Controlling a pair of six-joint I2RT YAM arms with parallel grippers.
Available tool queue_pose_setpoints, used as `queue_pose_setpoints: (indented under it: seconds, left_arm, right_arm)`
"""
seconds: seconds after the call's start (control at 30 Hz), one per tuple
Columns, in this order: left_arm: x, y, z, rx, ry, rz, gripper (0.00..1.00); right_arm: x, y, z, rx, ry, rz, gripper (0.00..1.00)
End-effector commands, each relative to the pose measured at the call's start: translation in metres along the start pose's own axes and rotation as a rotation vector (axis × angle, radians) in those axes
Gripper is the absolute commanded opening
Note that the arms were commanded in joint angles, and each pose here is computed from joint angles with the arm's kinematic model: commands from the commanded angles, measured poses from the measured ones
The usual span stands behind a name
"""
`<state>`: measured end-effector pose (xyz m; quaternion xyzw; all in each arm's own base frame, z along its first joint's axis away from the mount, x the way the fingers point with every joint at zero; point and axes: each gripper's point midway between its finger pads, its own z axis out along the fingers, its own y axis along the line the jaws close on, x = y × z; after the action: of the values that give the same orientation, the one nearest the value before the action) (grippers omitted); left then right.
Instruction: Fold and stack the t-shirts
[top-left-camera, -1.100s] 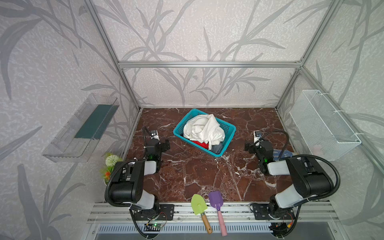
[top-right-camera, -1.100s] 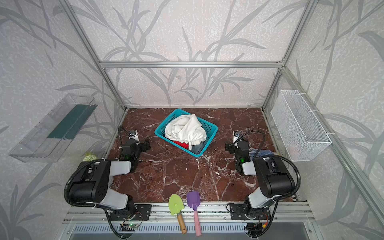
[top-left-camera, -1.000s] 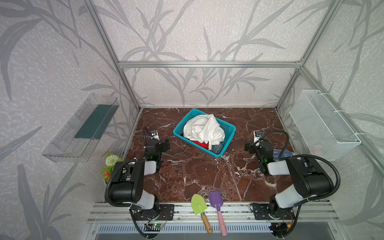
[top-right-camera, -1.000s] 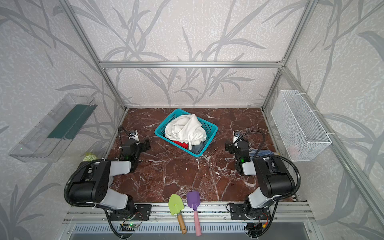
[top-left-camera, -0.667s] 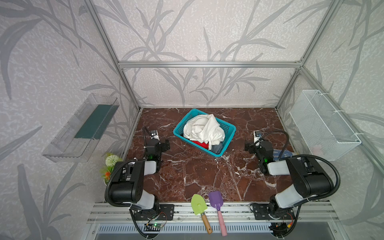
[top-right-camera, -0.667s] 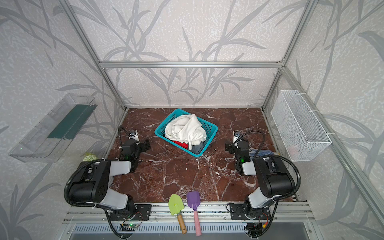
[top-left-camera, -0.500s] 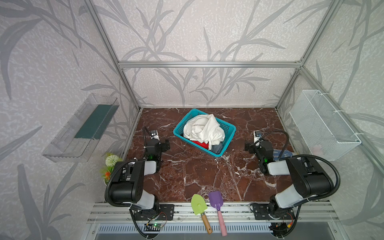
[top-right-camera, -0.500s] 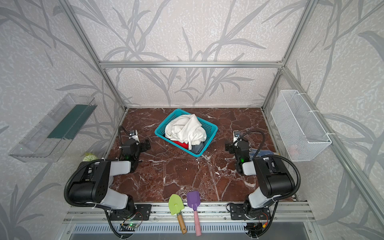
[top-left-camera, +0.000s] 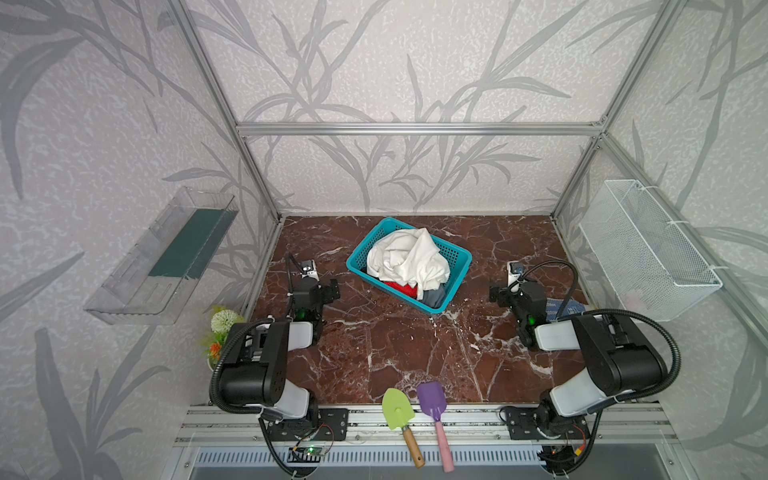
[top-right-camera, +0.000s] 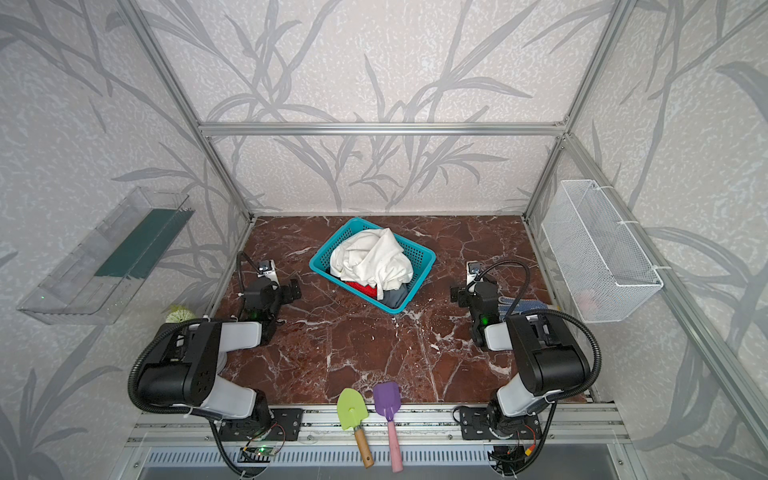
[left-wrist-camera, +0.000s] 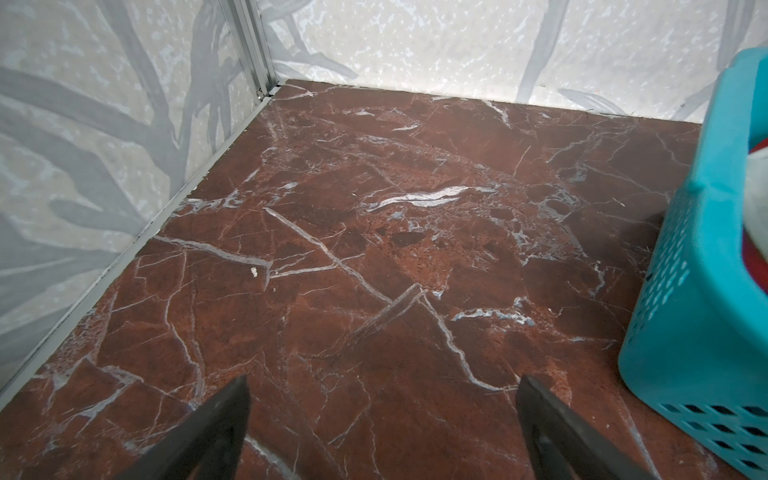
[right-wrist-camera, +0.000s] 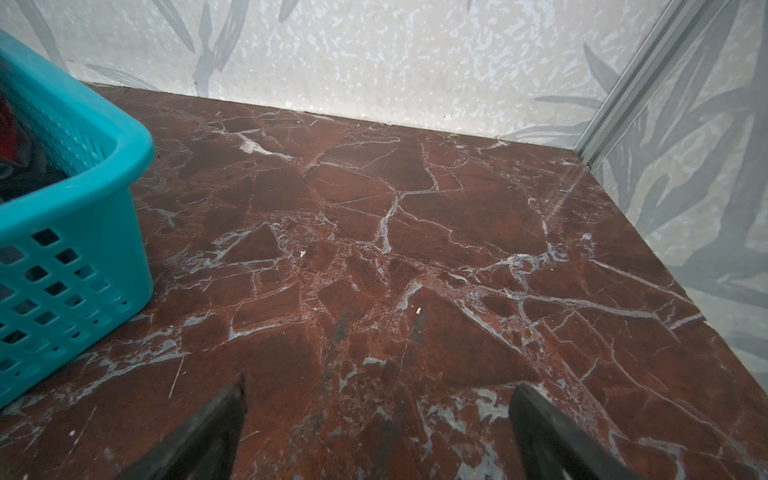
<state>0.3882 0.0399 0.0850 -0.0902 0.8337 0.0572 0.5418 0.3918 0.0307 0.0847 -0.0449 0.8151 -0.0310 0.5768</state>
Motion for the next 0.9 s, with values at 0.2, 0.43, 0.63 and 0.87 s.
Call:
queue_pose_setpoints:
  seconds: [0.2,0.43,0.63,0.87]
  left_arm:
    - [-0.031,0.011,-0.023,-0.099,-0.045,0.013,0.99]
    - [-0.098,-0.038,-0.101,0.186,0.089,-0.310,0.99]
    - [-0.149,-0.105,-0.156,0.543,0.239,-0.109,0.99]
    - [-0.182,-0.147,-0.161,0.740,0.198,0.093,0.99]
  right_arm:
    - [-0.026,-0.028,-0.025,0.151,-0.119,0.057,0.99]
    - [-0.051,-0.032,-0.065,0.169,-0.124,0.098,0.99]
    - [-0.085,-0.004,-0.086,-0.015,-0.125,0.070,0.99]
    - [-0.118,0.096,-0.102,-0.341,0.013,-0.150,0.99]
